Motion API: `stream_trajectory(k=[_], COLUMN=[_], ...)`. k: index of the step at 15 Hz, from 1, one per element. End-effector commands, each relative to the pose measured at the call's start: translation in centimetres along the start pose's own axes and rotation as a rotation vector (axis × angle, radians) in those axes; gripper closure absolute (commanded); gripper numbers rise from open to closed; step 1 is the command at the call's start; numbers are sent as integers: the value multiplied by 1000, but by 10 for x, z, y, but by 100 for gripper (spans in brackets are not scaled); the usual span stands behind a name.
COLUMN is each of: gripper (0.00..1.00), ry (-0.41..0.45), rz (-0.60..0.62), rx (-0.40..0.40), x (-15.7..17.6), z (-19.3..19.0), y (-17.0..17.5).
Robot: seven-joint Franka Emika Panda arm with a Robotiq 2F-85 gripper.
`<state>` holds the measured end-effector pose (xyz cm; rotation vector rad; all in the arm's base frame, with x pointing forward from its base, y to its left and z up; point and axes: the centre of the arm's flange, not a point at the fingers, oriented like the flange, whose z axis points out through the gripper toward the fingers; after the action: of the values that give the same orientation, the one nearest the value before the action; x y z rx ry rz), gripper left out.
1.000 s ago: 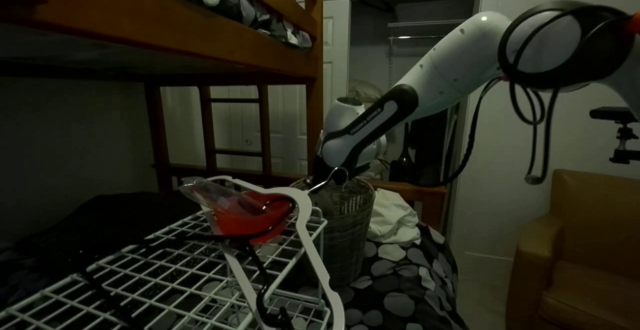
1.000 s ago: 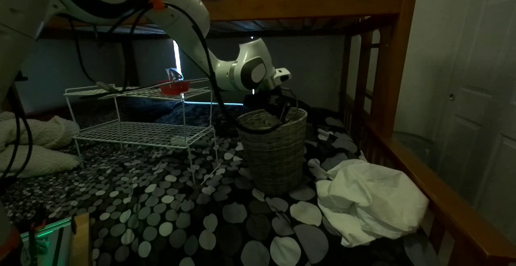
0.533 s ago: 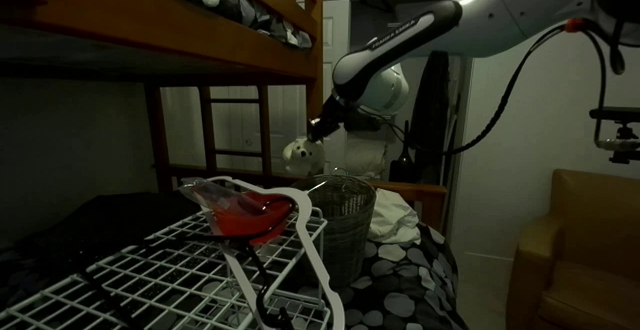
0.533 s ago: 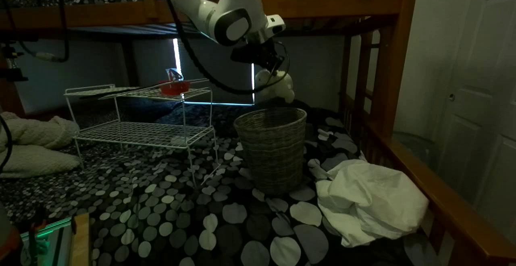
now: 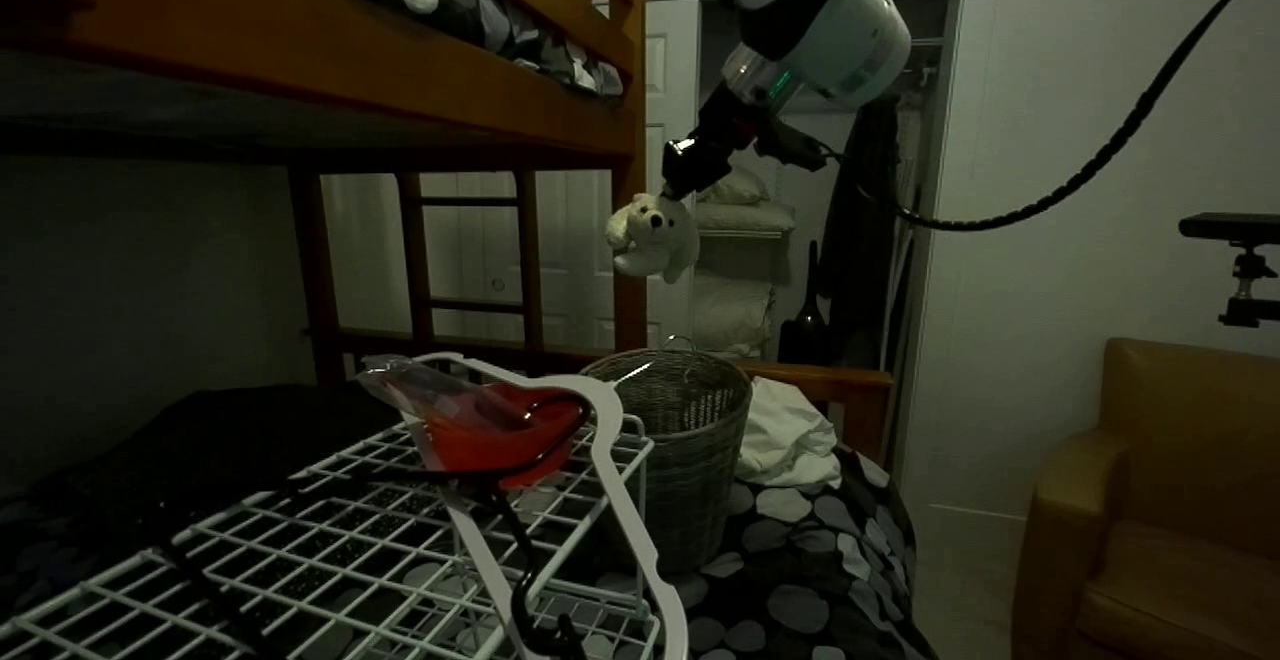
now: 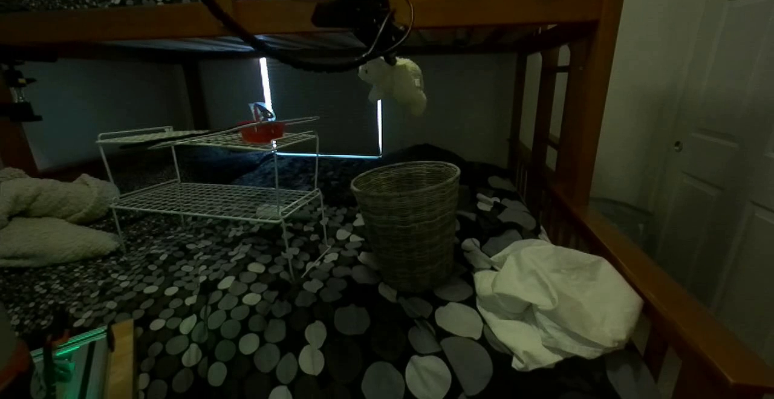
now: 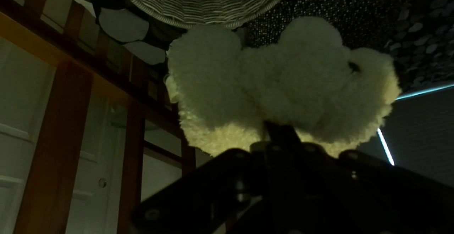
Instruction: Remove the plush teddy bear from the basket and place it on the top wire mesh shelf of the shoe rack
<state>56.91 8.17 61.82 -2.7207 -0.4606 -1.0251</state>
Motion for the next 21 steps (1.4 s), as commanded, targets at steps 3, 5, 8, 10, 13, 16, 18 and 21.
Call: stream_trajectory(k=[3, 5, 8, 10, 13, 16, 18, 21], gripper=[99, 99, 99, 99, 98, 99, 99, 99], ry=[35, 66, 130, 168, 188, 159, 82, -118], rz=[-35, -94, -181, -239, -234, -243, -253, -273], rx=[119, 206, 333, 423, 396, 445, 570, 616], x=[3, 20, 29, 28, 36, 38, 46, 61], z=[11, 15, 1, -6, -4, -11, -30, -74], y=[-14, -45, -81, -92, -105, -107, -123, -141])
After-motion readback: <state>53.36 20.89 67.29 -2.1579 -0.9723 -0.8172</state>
